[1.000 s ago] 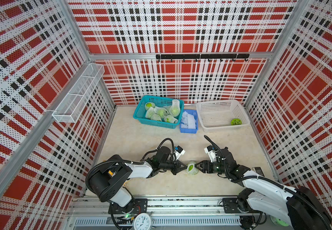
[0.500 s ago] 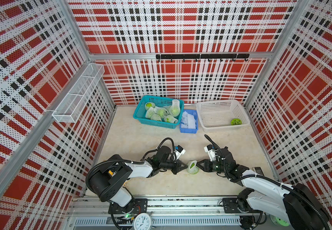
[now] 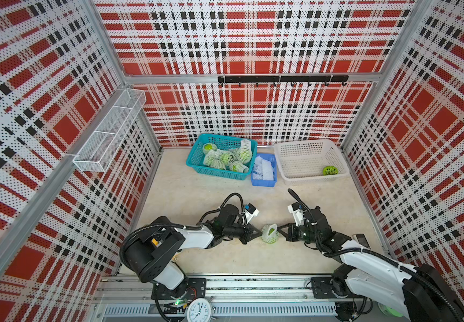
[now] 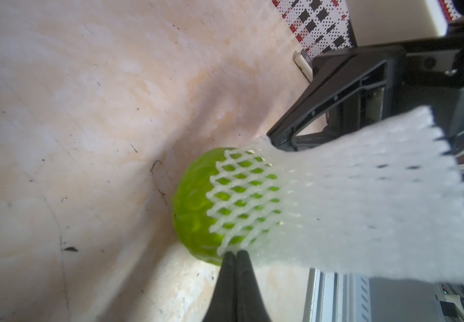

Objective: Sleeve custard apples in foam nets
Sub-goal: Put on the foam net on the custard apple.

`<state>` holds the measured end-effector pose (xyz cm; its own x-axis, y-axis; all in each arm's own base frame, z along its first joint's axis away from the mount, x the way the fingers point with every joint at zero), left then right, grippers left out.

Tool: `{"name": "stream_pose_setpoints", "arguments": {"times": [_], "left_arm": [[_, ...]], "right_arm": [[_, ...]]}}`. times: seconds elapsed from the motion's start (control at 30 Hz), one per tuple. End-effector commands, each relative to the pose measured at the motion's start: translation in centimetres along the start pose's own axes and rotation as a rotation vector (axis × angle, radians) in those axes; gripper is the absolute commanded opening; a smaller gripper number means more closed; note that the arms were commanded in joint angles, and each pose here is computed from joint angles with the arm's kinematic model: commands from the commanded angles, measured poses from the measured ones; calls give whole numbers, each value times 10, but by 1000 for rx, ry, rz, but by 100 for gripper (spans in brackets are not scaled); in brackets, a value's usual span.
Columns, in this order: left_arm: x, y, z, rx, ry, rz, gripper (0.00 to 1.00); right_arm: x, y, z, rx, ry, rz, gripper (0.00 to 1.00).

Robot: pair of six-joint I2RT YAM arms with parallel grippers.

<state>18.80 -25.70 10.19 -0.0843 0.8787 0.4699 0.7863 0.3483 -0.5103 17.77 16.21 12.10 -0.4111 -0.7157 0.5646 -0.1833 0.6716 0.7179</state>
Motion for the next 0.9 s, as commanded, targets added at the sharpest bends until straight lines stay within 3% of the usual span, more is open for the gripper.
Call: {"name": "stream_pose_setpoints", "arguments": {"times": [0.0,0.87], "left_arm": [[0,1,-4,8,-9,0,0],[2,15,12,50,15,-52,0]], "right_arm": [[3,-3,-3,21,-33,32,0],[-16,-20,-9,25,-37,139,0]]}}
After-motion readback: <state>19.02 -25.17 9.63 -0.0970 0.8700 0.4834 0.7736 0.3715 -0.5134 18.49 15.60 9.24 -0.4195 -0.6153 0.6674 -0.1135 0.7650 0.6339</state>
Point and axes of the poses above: each gripper's point midway between its finger pads, its own x axis back along the fingers, its own y axis along the line the jaws close on, z = x × y, the point moved 7 cm from there along x, back along the fingers, and after that the axes turned 7 degrees about -x, right-handed, at the moved point
